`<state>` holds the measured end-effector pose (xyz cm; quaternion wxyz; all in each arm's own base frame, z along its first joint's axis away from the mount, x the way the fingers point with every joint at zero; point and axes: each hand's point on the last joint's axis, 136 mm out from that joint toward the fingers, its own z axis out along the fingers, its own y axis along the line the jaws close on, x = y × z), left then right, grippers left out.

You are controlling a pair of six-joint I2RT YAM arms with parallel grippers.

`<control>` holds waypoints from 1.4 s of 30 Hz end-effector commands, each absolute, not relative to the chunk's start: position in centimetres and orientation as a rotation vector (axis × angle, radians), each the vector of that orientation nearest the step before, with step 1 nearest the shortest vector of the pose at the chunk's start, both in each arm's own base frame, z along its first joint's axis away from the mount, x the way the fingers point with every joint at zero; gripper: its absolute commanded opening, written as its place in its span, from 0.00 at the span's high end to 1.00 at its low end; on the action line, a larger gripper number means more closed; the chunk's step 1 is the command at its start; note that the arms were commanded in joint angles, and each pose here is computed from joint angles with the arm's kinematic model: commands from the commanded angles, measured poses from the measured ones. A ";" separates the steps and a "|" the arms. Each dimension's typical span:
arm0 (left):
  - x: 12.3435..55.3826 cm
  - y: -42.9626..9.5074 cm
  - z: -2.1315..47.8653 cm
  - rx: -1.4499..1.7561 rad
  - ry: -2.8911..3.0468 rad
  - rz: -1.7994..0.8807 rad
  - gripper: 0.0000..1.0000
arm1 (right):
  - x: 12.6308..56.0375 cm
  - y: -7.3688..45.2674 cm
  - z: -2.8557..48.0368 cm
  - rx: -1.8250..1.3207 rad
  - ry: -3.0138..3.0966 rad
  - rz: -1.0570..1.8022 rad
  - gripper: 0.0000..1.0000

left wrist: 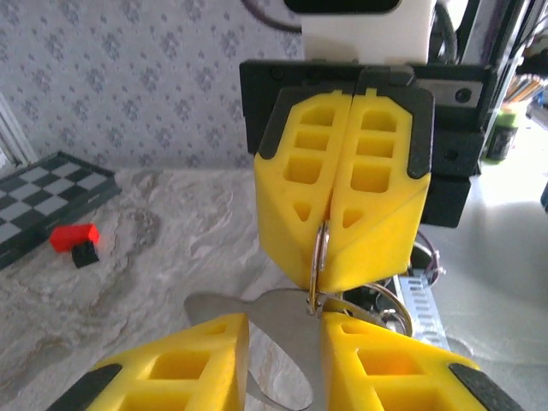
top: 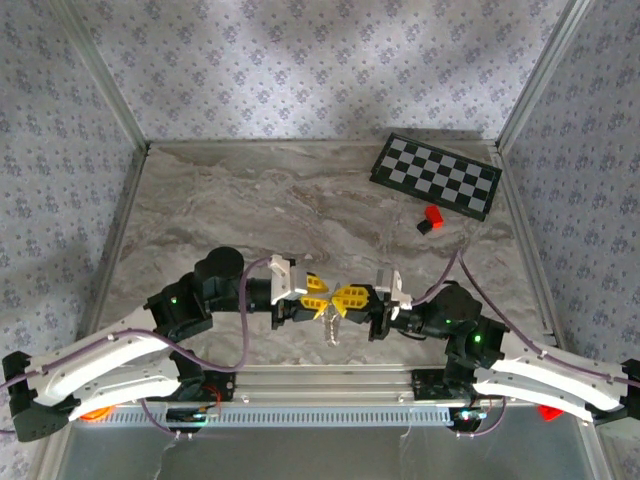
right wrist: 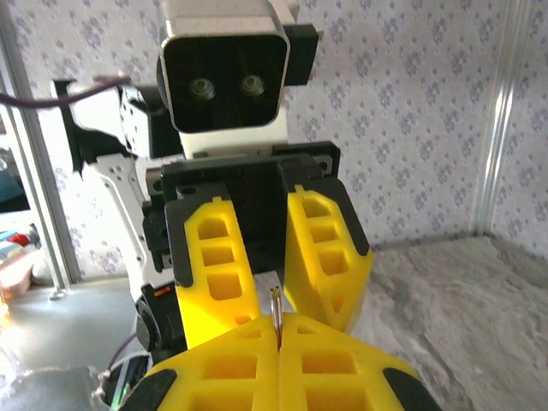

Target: Put the keys on the keyring

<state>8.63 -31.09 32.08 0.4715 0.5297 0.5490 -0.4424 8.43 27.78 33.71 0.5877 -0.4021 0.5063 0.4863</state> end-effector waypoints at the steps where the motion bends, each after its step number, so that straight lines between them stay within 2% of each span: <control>1: 7.6 -31.2 35.5 1.252 1.211 -1.169 0.72 | 7.8 27.3 36.4 -0.882 1.073 1.208 1.00; 22: 7.1 -31.1 37.8 1.222 1.130 -1.208 0.79 | 8.0 26.7 36.3 -0.852 1.060 1.243 1.00; 31: 7.3 -31.5 37.2 1.243 1.150 -1.201 0.82 | 7.7 26.4 36.4 -0.849 1.044 1.255 1.00; 34: 7.3 -31.4 37.1 1.244 1.151 -1.195 0.88 | 7.8 26.4 36.3 -0.847 1.050 1.250 1.00; 37: 7.3 -31.3 37.1 1.252 1.154 -1.187 0.99 | 8.1 26.5 35.9 -0.845 1.068 1.238 1.00; 39: 7.3 -31.2 36.9 1.267 1.167 -1.172 1.00 | 8.3 26.5 35.4 -0.847 1.092 1.222 1.00; 40: 7.3 -31.2 36.7 1.276 1.176 -1.160 1.00 | 8.5 26.4 35.3 -0.851 1.108 1.203 0.97; 42: 7.4 -31.0 36.4 1.293 1.192 -1.131 1.00 | 8.9 26.4 34.6 -0.874 1.157 1.154 0.83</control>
